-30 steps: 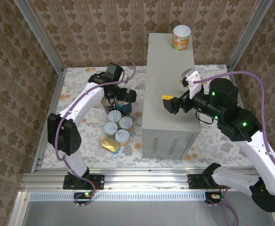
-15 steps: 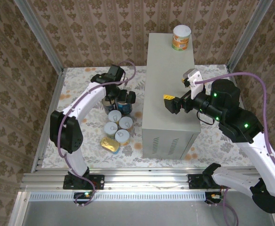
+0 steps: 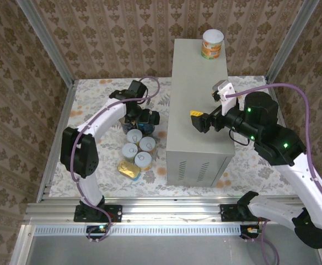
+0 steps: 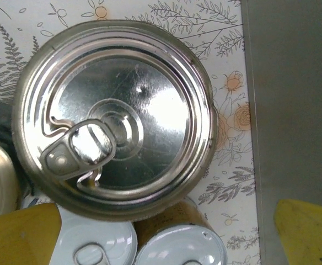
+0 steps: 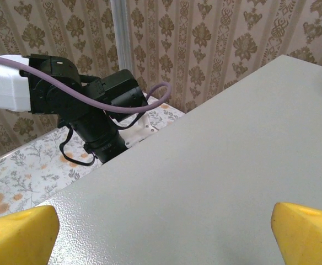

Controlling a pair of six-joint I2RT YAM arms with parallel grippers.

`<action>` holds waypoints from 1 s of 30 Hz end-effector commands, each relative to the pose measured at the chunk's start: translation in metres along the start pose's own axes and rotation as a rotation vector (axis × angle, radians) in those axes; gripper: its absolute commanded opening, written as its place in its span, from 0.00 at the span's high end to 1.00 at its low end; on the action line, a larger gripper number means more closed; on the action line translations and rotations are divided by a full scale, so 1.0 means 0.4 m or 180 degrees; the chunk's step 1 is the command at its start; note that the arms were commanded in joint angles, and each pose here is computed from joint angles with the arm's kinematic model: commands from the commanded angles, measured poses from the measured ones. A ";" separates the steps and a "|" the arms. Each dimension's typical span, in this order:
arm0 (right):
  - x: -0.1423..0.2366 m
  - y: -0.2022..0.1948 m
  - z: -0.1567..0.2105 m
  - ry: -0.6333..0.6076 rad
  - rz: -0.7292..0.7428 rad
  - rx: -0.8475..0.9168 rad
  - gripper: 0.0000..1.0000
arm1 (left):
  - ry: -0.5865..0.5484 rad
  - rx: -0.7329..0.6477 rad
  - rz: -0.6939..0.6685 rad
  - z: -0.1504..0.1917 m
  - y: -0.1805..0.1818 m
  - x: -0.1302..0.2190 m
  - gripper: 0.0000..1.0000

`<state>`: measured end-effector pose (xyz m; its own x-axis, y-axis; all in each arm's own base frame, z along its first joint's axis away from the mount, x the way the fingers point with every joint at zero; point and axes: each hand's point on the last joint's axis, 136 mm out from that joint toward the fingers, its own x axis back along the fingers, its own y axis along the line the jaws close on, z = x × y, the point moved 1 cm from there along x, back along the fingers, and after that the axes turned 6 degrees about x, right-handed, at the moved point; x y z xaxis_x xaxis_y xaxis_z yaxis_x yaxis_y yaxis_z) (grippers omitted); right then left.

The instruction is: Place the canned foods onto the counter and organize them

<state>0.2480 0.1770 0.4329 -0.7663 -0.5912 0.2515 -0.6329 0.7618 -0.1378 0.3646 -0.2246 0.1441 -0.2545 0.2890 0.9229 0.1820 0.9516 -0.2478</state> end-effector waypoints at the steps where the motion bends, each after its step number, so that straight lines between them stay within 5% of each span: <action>1: 0.003 -0.007 -0.002 0.0024 0.0068 0.0070 0.00 | 0.0062 0.0107 0.0034 -0.002 0.007 -0.028 0.00; 21: 0.008 -0.012 0.004 0.0072 0.0110 0.0091 0.00 | 0.0027 0.0074 -0.0289 -0.073 0.049 -0.111 0.02; 30: 0.001 0.039 -0.020 0.0123 -0.0341 0.0127 0.00 | 0.0077 -0.0074 -0.0517 -0.067 0.059 -0.127 0.03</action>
<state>0.2496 0.1804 0.4297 -0.7485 -0.5940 0.2948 -0.6503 0.7446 -0.1507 0.4133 -0.2270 0.1283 -0.3312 0.1867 0.9249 0.1535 0.9778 -0.1424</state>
